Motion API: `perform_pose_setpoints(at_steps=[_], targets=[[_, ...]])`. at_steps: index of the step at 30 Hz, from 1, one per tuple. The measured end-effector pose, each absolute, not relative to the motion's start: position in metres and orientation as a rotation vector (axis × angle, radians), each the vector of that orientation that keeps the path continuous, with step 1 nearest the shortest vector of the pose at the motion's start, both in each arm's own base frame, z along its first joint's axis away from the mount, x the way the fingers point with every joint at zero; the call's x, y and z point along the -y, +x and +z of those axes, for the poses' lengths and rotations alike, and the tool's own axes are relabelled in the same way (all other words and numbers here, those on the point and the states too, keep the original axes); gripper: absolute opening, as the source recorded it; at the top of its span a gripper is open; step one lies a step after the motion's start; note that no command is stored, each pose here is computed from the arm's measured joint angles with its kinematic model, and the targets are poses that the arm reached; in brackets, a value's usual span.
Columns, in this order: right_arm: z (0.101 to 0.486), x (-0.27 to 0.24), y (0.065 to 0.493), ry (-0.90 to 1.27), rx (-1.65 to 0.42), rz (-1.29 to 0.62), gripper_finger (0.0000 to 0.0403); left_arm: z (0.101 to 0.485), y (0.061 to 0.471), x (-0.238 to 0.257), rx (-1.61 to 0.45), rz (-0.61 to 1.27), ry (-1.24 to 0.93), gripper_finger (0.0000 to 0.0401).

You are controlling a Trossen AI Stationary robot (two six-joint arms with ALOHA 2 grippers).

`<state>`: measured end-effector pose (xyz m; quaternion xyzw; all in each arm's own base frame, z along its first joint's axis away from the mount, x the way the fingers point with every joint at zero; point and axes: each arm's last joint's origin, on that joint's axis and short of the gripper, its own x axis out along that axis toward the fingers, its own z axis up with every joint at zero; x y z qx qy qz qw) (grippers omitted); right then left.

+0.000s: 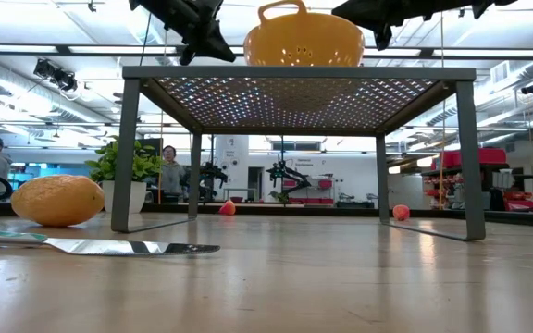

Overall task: Pick & Place Fruit
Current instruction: Put the right pear into the strainer bowl on the shelf

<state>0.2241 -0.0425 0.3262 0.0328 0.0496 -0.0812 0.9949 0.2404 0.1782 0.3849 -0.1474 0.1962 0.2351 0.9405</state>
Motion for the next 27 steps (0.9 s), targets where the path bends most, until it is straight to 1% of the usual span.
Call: perform_pose_setpoints(at_steps=[7,11,16,27], targets=[[0.331,0.047,0.218,0.056,-0.076,-0.189,0.0005,0.385,0.24,-0.178,-0.41,0.473,-0.252,0.0004],[0.34,0.049,0.206,0.046,-0.029,-0.209,0.0005,0.385,0.24,-0.178,-0.41,0.474,-0.24,0.0004],[0.352,0.05,0.187,-0.021,0.017,-0.236,0.0005,0.385,0.24,-0.178,-0.418,0.467,-0.207,0.0004],[0.355,0.05,0.167,-0.003,-0.002,-0.268,0.0005,0.385,0.24,-0.178,-0.427,0.455,-0.17,0.0004]])
